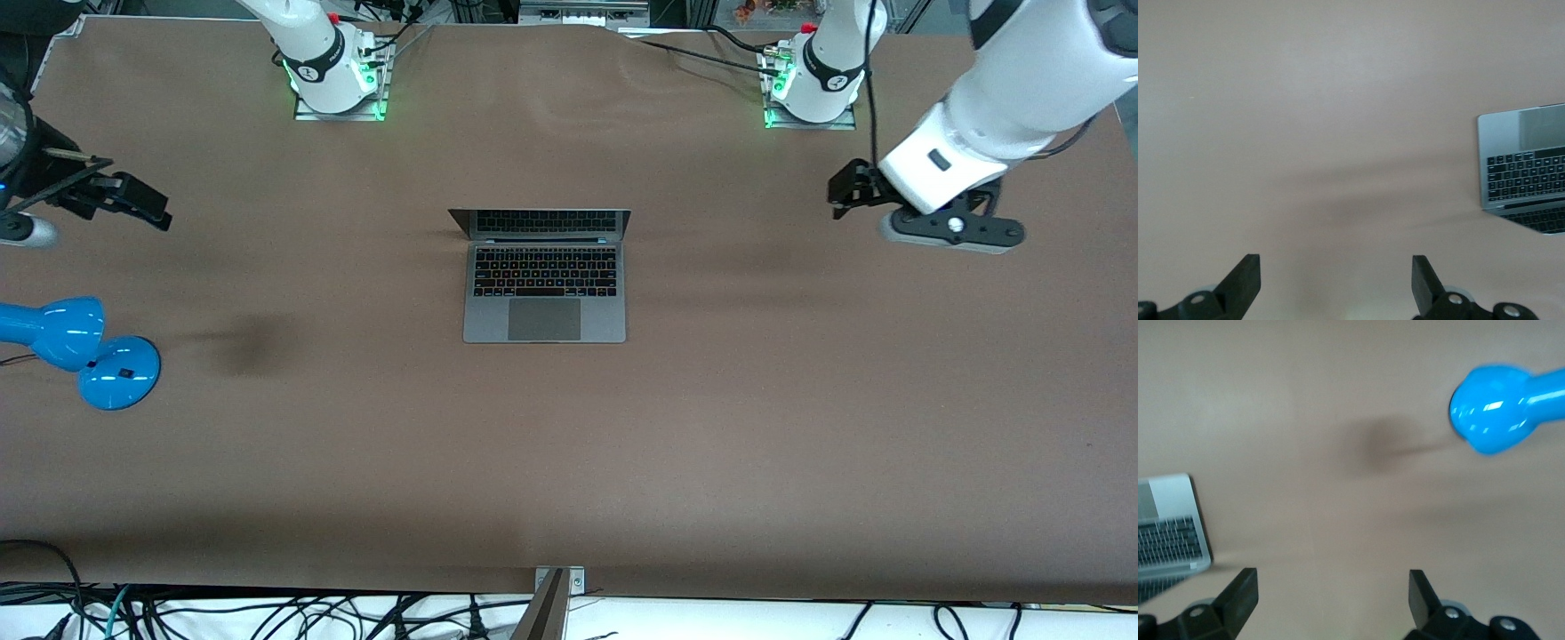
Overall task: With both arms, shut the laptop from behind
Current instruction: 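Move the left gripper and the right gripper toward the laptop lid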
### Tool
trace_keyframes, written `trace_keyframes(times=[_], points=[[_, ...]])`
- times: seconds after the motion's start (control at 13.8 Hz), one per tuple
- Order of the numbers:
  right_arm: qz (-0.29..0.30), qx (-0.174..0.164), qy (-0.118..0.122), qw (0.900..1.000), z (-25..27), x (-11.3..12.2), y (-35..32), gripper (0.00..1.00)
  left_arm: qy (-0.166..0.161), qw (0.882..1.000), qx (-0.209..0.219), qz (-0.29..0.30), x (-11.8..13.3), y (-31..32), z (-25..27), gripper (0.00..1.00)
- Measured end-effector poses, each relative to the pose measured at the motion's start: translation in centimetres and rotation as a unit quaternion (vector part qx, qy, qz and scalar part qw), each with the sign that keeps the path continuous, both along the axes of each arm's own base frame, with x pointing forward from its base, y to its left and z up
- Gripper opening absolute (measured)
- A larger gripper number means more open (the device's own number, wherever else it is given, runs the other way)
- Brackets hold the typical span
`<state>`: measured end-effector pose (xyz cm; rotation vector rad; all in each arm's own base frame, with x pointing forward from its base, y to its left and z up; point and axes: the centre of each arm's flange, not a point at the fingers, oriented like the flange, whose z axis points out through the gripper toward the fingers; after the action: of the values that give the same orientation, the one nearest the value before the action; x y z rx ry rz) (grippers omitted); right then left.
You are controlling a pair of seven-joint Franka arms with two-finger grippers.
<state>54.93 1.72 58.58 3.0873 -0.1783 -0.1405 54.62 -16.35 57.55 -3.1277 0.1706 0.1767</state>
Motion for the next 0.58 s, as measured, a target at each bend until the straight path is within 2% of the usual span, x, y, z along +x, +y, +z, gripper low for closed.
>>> trace_keyframes(times=[0.29, 0.43, 0.58], points=[[0.049, -0.005, 0.082, 0.995, -2.7, -1.3, 5.5, 1.0, 0.012, 1.0, -0.004, 0.019, 0.2, -5.1, -1.5, 1.0], [0.088, -0.003, 0.125, 0.988, -5.3, -1.9, 10.1, 1.0, 0.016, 0.999, -0.004, 0.033, 0.1, -7.3, -1.9, 1.0], [0.113, 0.003, 0.156, 0.981, -8.0, -2.9, 16.0, 1.0, 0.031, 0.998, -0.017, 0.045, -0.4, -9.5, -2.6, 1.0]])
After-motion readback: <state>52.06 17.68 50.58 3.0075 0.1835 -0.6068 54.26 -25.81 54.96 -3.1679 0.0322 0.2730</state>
